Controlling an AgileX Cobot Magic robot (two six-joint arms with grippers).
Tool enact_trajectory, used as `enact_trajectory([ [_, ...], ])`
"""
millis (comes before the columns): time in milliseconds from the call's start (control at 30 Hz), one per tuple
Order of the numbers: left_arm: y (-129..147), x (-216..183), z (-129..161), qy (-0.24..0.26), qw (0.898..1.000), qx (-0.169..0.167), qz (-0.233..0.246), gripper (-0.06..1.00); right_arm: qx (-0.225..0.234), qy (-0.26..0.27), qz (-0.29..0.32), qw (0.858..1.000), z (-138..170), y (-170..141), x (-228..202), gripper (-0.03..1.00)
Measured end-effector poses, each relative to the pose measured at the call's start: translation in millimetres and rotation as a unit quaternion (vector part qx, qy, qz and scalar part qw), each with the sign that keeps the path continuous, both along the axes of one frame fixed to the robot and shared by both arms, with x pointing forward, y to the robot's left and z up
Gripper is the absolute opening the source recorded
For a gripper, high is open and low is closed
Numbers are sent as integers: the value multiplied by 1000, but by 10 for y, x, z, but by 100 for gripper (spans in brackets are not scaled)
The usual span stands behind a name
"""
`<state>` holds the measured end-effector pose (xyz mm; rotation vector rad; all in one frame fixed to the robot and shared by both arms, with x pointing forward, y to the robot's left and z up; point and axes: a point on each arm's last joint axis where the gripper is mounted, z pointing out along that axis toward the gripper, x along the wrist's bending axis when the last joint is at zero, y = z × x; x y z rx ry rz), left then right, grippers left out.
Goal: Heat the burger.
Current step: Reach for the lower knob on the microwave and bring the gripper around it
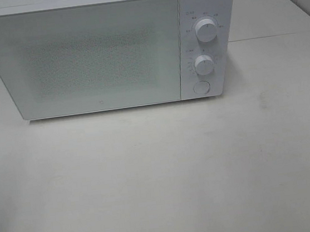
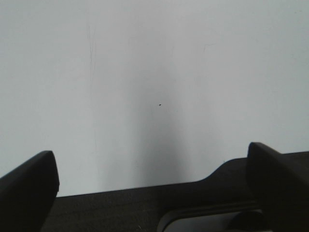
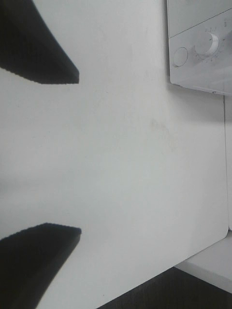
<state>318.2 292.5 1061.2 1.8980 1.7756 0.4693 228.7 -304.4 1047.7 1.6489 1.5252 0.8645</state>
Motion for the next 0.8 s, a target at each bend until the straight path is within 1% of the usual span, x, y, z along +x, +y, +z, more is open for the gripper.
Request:
enact_trajectory([
  [33, -9, -119, -27, -24, 1000, 6, -6, 99, 0, 0, 0, 1000, 0, 0, 0, 76],
  [67, -9, -119, -27, -24, 1000, 6, -6, 99, 0, 0, 0, 1000, 0, 0, 0, 76],
  [100, -12, -179, -22, -44, 999, 10, -8, 99, 0, 0, 0, 1000, 0, 0, 0, 76],
  [133, -18, -285, -20, -86, 996, 14, -8, 99, 0, 0, 0, 1000, 0, 0, 0, 76],
  [167, -18, -285, -20, -86, 996, 14, -8, 99, 0, 0, 0, 1000, 0, 0, 0, 76],
  [200, -21, -329, -15, -105, 994, 16, -7, 99, 0, 0, 0, 1000, 0, 0, 0, 76],
  [233, -26, -429, -20, -144, 989, 19, -5, 99, 0, 0, 0, 1000, 0, 0, 0, 76],
  [267, -26, -429, -20, -144, 989, 19, -5, 99, 0, 0, 0, 1000, 0, 0, 0, 76],
  [300, -30, -490, -19, -164, 986, 21, -5, 99, 0, 0, 0, 1000, 0, 0, 0, 76],
  [333, -38, -606, -24, -198, 980, 24, -4, 99, 0, 0, 0, 1000, 0, 0, 0, 76],
  [367, -38, -606, -24, -198, 980, 24, -4, 99, 0, 0, 0, 1000, 0, 0, 0, 76],
  [433, -45, -747, -54, -234, 972, 29, -4, 99, 0, 0, 0, 1000, 0, 0, 0, 76],
  [467, -45, -747, -54, -234, 972, 29, -4, 99, 0, 0, 0, 1000, 0, 0, 0, 76],
  [533, -49, -833, -61, -259, 965, 33, -3, 99, 0, 0, 0, 1000, 0, 0, 0, 76],
  [800, -50, -844, -61, -263, 964, 33, -3, 99, 0, 0, 0, 1000, 0, 0, 0, 76],
])
